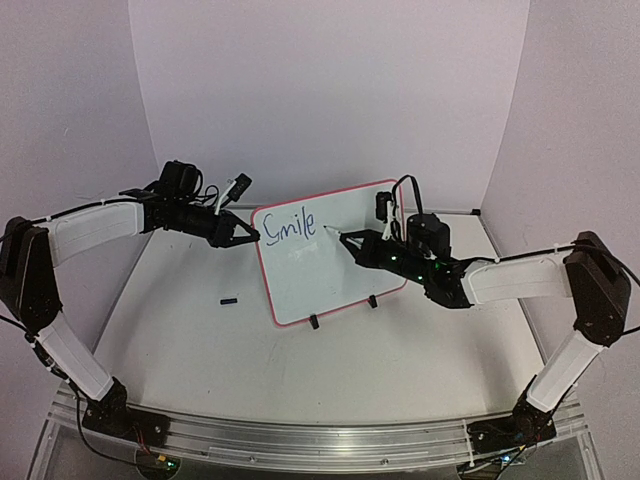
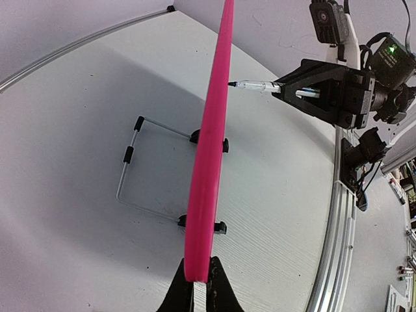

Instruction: Write a sentence on the whiteboard

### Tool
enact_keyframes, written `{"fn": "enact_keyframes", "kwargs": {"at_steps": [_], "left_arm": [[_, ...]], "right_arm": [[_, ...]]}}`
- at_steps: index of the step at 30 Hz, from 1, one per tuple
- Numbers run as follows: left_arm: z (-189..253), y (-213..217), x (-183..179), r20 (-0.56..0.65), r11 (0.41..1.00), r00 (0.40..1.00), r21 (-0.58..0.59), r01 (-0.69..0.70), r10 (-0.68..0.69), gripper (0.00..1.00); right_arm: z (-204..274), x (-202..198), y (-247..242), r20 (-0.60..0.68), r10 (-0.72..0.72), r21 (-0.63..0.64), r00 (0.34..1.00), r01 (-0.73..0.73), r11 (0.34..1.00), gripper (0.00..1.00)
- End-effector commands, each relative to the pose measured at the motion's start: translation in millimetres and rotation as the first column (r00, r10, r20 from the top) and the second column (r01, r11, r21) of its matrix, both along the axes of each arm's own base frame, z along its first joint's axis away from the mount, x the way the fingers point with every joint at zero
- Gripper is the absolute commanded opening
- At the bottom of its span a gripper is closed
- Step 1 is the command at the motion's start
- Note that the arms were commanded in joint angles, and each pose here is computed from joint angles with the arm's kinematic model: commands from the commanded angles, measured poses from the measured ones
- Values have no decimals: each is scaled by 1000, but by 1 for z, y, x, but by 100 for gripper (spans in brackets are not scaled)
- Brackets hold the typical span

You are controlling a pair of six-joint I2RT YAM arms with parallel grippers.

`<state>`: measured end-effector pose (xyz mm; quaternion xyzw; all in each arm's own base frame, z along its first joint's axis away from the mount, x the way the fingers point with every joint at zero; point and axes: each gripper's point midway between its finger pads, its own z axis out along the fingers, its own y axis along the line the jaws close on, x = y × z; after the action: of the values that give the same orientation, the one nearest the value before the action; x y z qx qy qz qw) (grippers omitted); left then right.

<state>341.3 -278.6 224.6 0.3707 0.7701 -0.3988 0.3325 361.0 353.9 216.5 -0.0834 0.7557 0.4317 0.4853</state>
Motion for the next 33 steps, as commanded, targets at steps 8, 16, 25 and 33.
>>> {"fn": "enact_keyframes", "kwargs": {"at_steps": [8,16,25,33], "left_arm": [[-20,-7,-12,-46,997,998,62,38,-35,0],[-20,-8,-12,-47,997,998,63,40,-37,0],[-20,-8,-13,-44,997,998,65,40,-37,0],[-20,-7,-13,-41,997,999,68,39,-36,0]], "right_arm": [[-17,2,-8,-32,-35,-21,999,34,999,0],[3,-19,0,26,84,37,996,-85,996,0],[65,-34,-12,152,84,122,985,-103,987,0],[65,-21,-20,135,10,42,991,-16,999,0]]}}
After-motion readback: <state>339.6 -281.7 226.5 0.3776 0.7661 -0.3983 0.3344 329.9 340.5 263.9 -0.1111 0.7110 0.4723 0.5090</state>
